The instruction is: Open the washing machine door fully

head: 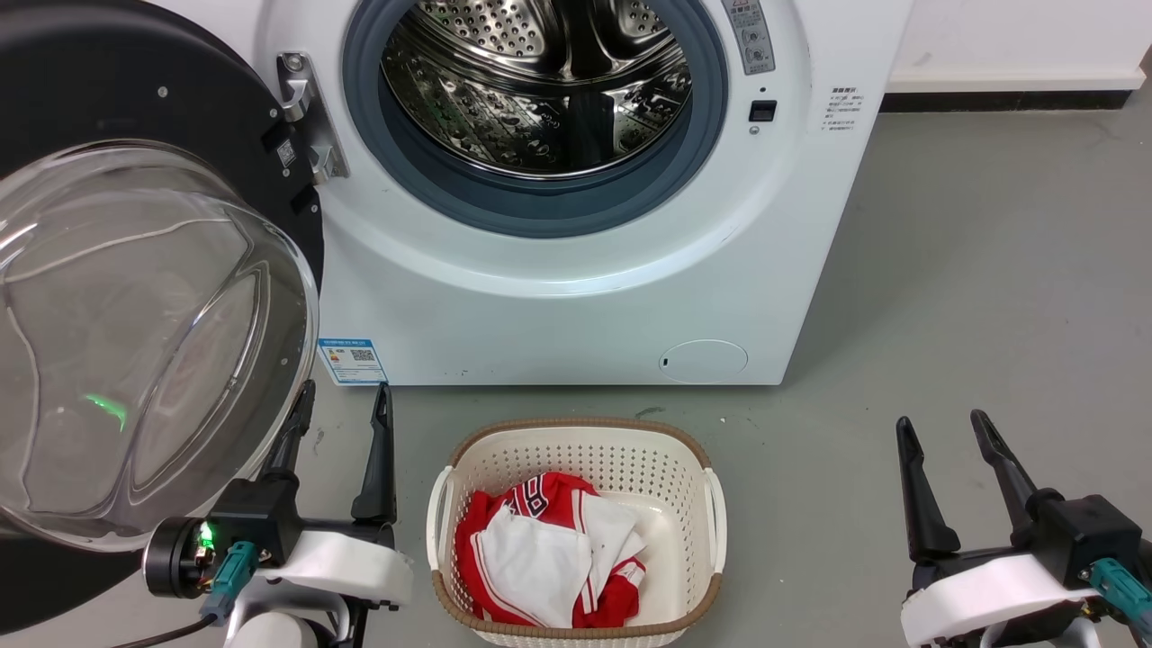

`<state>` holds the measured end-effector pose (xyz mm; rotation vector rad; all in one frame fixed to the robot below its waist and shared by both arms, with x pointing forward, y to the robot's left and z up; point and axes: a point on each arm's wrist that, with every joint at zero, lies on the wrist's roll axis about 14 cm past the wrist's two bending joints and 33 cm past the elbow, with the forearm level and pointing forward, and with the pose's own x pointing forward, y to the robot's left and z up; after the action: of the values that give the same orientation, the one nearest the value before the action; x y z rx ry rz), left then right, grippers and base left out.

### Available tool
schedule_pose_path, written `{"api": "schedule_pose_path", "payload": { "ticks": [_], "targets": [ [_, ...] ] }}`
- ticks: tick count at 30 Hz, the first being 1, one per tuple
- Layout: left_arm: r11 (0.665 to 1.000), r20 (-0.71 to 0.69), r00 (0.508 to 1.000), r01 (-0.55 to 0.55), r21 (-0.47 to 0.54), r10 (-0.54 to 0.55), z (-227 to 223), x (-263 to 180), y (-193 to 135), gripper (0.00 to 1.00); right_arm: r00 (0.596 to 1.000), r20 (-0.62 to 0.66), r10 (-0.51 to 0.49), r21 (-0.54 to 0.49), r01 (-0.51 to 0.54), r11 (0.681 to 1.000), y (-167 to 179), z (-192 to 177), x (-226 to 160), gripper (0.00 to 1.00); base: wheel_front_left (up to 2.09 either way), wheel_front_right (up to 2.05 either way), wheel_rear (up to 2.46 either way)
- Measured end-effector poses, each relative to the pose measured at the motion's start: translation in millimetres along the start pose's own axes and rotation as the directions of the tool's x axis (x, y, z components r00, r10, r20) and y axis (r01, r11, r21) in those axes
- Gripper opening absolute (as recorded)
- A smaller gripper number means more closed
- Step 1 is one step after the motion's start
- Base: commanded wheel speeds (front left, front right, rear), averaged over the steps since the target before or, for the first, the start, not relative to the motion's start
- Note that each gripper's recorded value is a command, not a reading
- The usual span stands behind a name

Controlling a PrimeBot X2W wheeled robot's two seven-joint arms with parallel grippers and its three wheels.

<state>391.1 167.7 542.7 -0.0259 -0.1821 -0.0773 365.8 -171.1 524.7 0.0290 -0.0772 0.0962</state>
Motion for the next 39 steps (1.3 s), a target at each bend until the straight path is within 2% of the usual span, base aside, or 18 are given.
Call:
{"api": "schedule_pose_path", "payload": {
  "ticks": [18,19,22,29,39],
  "targets": [
    [1.000,-0.008,1.000,-0.001,-0.002,0.001,-3.3,0.1,1.0,1.00,1.000,-0.003,-0.003,0.010,0.003,1.000,-0.6,-2.0,-0.3,1.00,0.00,0.00,0.00],
    [1.000,-0.019,1.000,-0.001,-0.003,0.001,-6.3,-0.8,0.9,0.00,1.000,-0.013,-0.004,0.011,0.004,1.000,-0.8,-5.1,-1.4,0.00,0.00,0.00,0.00],
    [1.000,-0.070,0.997,-0.011,-0.016,0.010,-20.9,-7.8,2.2,0.00,0.999,-0.054,-0.008,0.025,0.009,1.000,-1.1,-17.9,-7.4,0.00,0.00,0.00,0.00],
    [0.986,-0.120,0.992,-0.066,-0.150,0.049,-29.5,-10.1,9.6,0.00,0.997,-0.071,-0.029,0.171,0.041,0.984,-4.4,-23.4,-9.3,0.00,0.00,0.00,0.00],
    [0.936,-0.165,0.983,-0.131,-0.326,0.080,-36.1,-12.0,15.8,0.00,0.996,-0.079,-0.053,0.353,0.077,0.933,-9.8,-25.2,-6.2,0.00,0.00,0.00,0.00]
  ]
}}
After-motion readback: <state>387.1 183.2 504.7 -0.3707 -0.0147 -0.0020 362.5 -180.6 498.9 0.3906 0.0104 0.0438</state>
